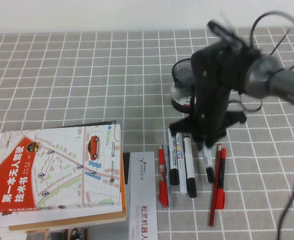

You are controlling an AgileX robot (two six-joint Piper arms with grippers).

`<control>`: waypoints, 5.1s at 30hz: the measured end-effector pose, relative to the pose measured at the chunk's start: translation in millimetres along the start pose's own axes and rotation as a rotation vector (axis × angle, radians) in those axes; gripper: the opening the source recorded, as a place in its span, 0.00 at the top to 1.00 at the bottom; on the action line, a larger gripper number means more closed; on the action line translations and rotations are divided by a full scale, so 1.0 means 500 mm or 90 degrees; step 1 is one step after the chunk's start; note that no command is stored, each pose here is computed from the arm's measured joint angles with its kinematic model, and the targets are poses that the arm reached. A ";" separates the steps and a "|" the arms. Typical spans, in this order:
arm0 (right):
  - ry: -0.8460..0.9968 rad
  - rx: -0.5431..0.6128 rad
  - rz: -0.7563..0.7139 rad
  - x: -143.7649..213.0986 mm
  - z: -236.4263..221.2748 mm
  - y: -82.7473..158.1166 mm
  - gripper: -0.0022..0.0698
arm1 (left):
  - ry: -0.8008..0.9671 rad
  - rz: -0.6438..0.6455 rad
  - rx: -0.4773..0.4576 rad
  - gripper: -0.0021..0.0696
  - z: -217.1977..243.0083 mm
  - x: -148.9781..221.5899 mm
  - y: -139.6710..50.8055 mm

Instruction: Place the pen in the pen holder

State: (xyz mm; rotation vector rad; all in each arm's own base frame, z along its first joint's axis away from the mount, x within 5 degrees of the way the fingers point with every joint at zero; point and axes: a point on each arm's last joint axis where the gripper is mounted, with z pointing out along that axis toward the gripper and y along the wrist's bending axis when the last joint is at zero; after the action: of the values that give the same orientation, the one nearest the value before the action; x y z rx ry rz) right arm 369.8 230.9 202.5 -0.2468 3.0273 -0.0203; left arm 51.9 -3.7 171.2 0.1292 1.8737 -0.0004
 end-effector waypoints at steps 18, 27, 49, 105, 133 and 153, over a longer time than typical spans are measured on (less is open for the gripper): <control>-0.829 -0.268 -0.158 0.250 -0.257 -0.104 0.84 | 0.000 0.000 0.000 0.98 0.000 0.000 0.000; -0.980 -0.245 -0.174 0.152 -0.225 -0.065 0.84 | 0.000 0.000 0.000 0.98 0.000 0.000 0.000; -0.905 -0.121 -0.088 -0.018 -0.088 -0.064 0.80 | 0.000 0.003 -0.001 0.98 0.000 0.000 0.000; -0.530 -0.296 -0.141 0.460 -0.318 -0.205 0.99 | 0.000 0.003 -0.001 0.98 0.000 0.000 0.000; -0.849 0.014 -0.021 0.710 -0.138 -0.331 0.99 | 0.000 0.003 -0.001 0.98 0.000 0.000 0.000; -0.749 0.000 0.066 0.702 -0.003 -0.341 0.99 | 0.000 0.003 -0.001 0.98 0.000 0.000 0.000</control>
State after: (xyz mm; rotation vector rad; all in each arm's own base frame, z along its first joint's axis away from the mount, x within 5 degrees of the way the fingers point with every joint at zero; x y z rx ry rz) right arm 52.4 5.7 171.8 -0.0527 1.8624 0.0969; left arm 51.9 -3.5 171.2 0.1325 1.8735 0.0048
